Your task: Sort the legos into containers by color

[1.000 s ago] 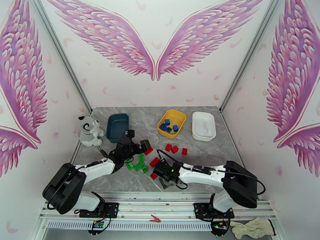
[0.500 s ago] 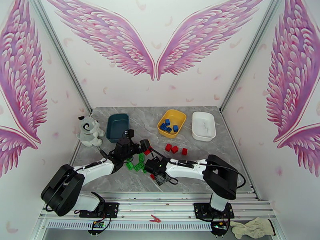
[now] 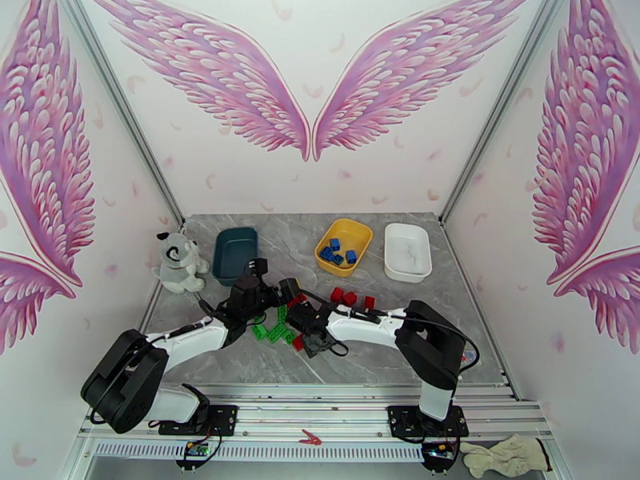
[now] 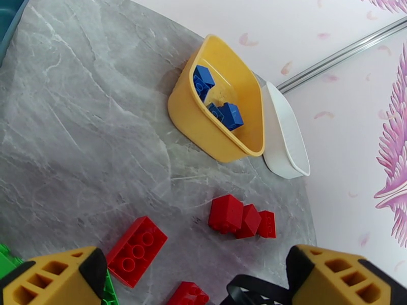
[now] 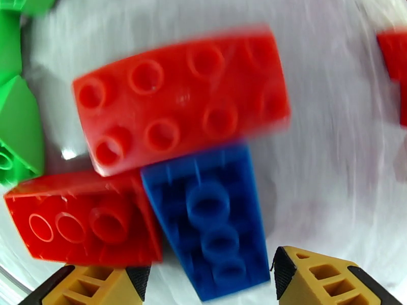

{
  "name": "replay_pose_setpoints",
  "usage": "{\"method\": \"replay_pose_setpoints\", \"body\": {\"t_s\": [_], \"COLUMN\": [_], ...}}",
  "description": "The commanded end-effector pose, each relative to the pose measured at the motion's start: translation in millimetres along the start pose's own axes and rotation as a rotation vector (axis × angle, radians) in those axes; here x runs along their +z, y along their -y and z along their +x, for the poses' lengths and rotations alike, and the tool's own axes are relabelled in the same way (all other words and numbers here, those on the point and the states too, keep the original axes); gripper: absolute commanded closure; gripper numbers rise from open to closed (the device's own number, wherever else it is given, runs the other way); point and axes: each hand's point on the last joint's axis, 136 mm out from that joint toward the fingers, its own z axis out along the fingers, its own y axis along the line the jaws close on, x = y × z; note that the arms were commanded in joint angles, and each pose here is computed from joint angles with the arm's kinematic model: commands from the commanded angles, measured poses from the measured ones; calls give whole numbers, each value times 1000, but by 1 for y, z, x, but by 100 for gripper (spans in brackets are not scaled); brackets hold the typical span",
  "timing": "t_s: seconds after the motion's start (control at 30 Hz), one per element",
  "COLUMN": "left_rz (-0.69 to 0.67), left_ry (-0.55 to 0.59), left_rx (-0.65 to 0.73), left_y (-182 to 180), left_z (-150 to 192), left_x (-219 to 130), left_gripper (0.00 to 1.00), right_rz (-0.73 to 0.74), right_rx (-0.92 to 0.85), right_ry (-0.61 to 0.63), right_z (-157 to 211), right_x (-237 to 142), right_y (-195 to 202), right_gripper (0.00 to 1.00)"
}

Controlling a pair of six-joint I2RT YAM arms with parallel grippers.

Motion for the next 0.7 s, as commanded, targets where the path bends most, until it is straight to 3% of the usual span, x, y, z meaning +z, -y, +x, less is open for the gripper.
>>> {"method": "replay_pose_setpoints", "body": {"t_s": [0.0, 0.3, 0.57, 0.67], "left_rz": [-40, -58, -42, -36], "left_ry": [28, 59, 52, 51], "left_rx": [0, -16, -19, -20], "left_y": [-14, -22, -19, -18], "left_z": [-5, -14, -13, -13], "left_x": [-10, -18, -17, -17], "left_gripper": [1, 1, 1, 1], "right_rz": [-74, -114, -115, -97], "right_rx": [61, 94, 102, 107], "right_ry": [117, 92, 99, 88], "right_z": [-40, -34, -22, -18], "right_x": [8, 6, -7, -2], "right_y": [-9, -5, 4, 7], "right_gripper": [30, 45, 41, 48]}}
